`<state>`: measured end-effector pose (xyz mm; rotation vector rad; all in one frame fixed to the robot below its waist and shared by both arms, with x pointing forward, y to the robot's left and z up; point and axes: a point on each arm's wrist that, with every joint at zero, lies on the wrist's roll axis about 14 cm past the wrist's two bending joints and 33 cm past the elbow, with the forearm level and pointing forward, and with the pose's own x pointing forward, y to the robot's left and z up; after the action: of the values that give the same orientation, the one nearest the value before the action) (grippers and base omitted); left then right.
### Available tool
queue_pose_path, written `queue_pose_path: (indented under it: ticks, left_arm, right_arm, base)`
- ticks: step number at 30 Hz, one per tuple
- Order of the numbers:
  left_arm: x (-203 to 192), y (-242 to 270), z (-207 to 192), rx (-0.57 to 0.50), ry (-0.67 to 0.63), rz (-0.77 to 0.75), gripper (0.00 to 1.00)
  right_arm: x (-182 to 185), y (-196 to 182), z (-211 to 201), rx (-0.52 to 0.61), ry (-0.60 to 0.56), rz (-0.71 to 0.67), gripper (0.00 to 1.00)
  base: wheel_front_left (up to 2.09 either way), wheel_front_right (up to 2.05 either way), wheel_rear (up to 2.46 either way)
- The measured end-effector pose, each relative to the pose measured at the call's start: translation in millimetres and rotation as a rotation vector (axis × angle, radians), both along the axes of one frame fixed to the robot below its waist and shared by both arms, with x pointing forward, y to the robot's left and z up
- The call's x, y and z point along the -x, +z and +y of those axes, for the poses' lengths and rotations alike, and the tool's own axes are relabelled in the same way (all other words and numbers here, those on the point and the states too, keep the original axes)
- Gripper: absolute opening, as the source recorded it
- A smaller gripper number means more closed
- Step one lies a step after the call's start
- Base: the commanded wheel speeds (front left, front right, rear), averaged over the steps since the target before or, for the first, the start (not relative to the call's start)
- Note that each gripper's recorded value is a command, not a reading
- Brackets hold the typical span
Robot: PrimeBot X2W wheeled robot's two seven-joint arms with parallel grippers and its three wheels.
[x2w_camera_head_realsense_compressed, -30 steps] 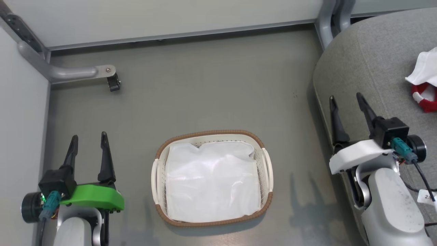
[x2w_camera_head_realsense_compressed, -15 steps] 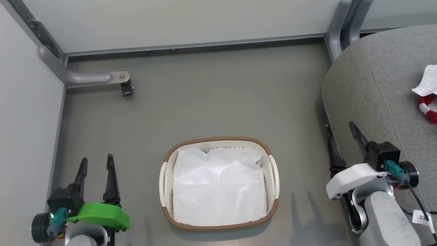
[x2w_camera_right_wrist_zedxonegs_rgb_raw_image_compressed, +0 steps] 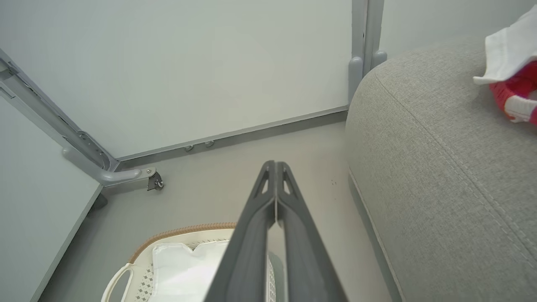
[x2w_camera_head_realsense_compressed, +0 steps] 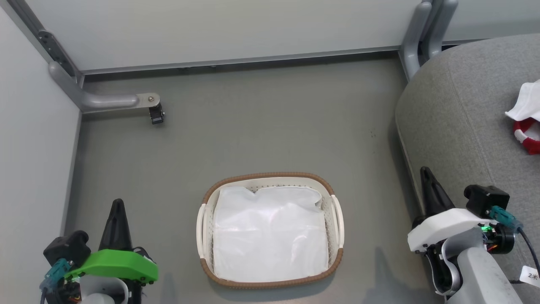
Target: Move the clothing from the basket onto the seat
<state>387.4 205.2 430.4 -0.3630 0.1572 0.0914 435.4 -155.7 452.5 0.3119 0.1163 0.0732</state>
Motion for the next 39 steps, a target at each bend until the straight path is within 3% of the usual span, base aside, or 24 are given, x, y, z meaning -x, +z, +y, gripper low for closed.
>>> queue_pose_path:
  ticks: [39]
  left_arm:
    - [-3,22,5,0.56,0.115,-0.051,0.0]
  right_arm:
    - [17,13,-24,-0.585,-0.146,0.045,0.0]
  base:
    - [0.0,0.0,0.0]
